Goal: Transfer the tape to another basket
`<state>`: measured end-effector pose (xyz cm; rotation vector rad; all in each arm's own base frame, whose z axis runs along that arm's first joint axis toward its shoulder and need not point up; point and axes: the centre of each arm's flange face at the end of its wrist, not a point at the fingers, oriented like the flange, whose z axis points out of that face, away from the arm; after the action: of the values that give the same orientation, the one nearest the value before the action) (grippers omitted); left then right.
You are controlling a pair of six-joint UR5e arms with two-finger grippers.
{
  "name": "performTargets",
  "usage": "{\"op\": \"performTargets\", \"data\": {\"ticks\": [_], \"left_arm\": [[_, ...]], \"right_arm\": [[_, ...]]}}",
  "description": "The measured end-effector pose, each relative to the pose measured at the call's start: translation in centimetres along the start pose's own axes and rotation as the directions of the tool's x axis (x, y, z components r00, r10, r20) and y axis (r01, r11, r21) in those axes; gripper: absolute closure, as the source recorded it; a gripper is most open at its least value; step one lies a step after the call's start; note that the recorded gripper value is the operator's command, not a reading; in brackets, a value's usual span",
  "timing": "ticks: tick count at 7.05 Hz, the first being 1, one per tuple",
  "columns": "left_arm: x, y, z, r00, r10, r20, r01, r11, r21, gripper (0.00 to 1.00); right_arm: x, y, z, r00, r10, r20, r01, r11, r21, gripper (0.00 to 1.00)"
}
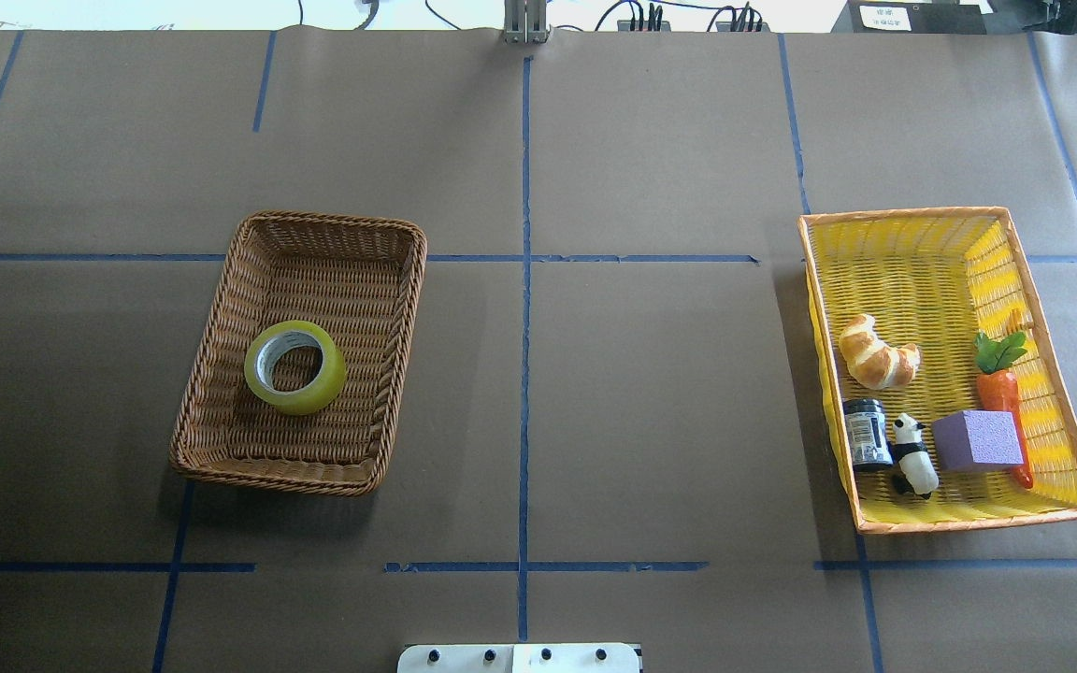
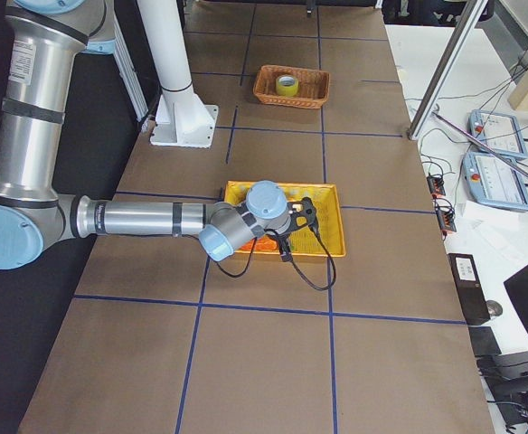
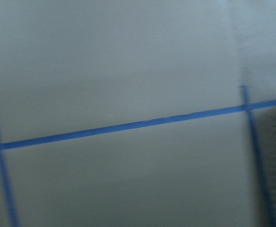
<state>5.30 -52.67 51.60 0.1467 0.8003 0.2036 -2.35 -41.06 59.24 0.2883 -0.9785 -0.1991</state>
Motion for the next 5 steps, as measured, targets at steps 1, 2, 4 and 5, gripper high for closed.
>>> {"op": "performTargets", "data": {"ticks": [1,2,4,5], "left_arm": [[-4.2,1.8,-0.6,0.999,0.035,0.017,-0.035,0.999,-0.013,0.0],[-7.9,3.4,-0.8,0.999,0.048,0.024,-0.048,0.999,-0.022,0.0],[-12.1,7.3,-1.0,1.0,0.019,0.023,-0.018,1.0,-0.024,0.0],[-12.7,9.0,-1.6,1.0,0.002,0.014,-0.002,1.0,-0.014,0.0]], "right_arm": [[2.5,1.0,-1.3,1.0,-0.016,-0.024,0.015,0.999,-0.034,0.0],[4.8,1.9,-2.6,0.999,-0.008,-0.044,0.005,0.997,-0.071,0.0],[7.3,3.2,-3.6,0.995,0.034,-0.091,-0.046,0.991,-0.123,0.0],[8.1,3.8,-3.9,0.993,0.056,-0.107,-0.07,0.989,-0.133,0.0]]}}
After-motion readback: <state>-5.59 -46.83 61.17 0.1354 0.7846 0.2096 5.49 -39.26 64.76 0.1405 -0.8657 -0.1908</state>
